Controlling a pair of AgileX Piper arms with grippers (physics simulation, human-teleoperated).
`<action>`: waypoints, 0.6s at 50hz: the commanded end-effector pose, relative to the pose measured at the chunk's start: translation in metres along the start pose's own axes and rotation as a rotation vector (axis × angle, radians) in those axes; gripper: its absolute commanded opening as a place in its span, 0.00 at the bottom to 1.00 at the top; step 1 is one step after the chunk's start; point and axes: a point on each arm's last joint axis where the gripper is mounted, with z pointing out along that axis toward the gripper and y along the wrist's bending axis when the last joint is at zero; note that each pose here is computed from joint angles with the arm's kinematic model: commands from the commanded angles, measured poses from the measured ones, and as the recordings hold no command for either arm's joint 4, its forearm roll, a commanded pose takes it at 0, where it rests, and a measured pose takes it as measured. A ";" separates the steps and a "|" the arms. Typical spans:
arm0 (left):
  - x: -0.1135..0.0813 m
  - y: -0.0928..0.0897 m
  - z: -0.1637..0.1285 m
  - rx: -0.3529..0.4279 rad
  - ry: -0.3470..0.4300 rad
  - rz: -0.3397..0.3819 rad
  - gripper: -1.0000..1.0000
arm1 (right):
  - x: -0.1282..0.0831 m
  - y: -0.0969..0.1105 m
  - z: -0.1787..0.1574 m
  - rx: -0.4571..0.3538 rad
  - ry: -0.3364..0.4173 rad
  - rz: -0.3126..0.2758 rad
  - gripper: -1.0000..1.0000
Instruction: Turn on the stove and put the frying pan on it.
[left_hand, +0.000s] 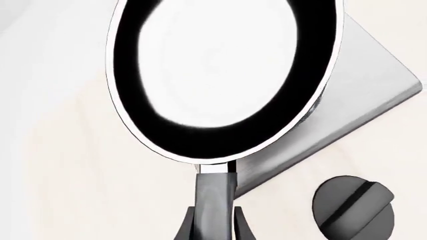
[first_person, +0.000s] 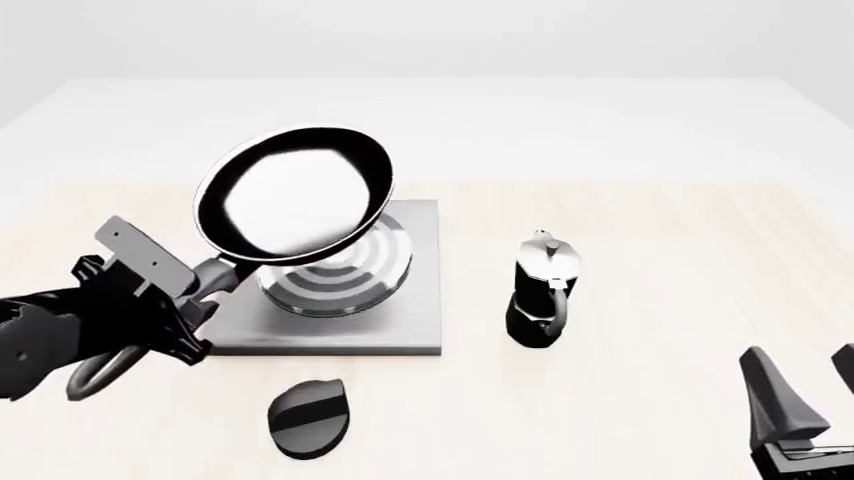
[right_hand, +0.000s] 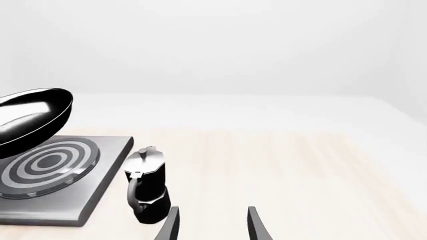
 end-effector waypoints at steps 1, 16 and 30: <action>-0.009 -0.007 0.005 0.020 -0.048 0.011 0.00 | 0.003 0.000 0.000 0.003 0.003 0.001 1.00; 0.003 -0.015 0.016 0.032 -0.029 0.028 0.00 | 0.001 -0.001 0.000 0.011 0.004 0.005 1.00; 0.013 -0.019 0.025 0.038 -0.011 0.027 0.00 | 0.003 0.000 0.000 0.008 0.006 0.004 1.00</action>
